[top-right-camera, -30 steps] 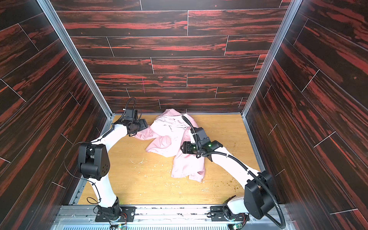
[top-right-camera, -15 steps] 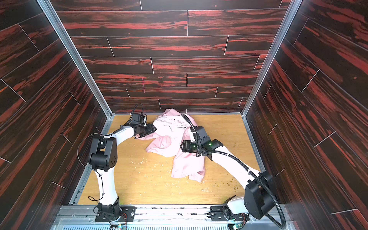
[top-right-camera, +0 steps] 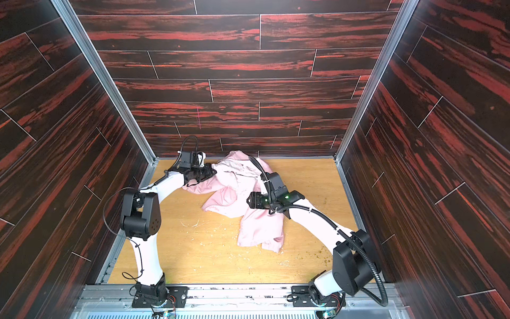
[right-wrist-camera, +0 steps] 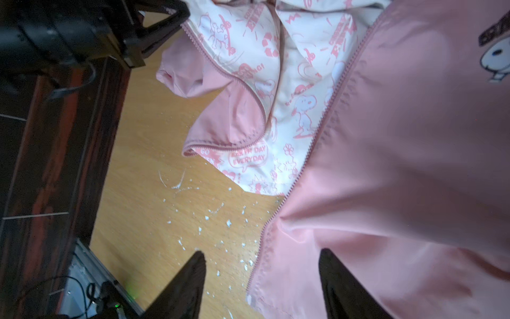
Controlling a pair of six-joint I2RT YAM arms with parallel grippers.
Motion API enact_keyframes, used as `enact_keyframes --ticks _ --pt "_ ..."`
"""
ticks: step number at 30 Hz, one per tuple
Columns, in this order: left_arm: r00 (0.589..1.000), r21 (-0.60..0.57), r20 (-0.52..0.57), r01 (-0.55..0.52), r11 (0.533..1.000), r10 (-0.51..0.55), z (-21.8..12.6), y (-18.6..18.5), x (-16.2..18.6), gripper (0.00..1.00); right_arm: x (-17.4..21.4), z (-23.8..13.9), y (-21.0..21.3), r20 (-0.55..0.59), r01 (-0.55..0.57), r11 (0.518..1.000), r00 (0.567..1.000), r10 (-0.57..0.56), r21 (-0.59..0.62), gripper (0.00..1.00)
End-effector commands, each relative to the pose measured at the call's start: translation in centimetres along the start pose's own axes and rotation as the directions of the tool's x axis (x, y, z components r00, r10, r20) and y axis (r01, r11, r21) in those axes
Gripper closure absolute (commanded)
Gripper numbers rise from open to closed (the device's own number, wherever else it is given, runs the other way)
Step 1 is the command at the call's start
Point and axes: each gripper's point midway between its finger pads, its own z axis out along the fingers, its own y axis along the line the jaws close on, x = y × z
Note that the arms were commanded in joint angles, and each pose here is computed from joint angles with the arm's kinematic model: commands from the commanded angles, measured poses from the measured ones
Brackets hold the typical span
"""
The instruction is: Zip up the jacket
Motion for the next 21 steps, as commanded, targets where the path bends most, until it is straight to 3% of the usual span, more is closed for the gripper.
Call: enact_keyframes --ticks 1,9,21 --pt "0.985 0.104 0.107 -0.144 0.984 0.133 -6.0 -9.3 -2.8 1.0 -3.5 1.5 1.6 0.101 0.106 0.994 0.99 -0.102 -0.038 0.28" --pt "0.968 0.149 0.176 -0.207 0.967 0.18 -9.8 -16.7 -3.0 1.0 -7.3 5.4 2.9 0.205 0.19 0.979 0.964 -0.17 -0.079 0.27" --pt "0.971 0.176 0.185 -0.183 0.967 0.15 -10.7 -18.3 -3.5 1.0 -7.0 5.4 6.4 0.274 0.178 0.93 0.958 -0.089 -0.321 0.27"
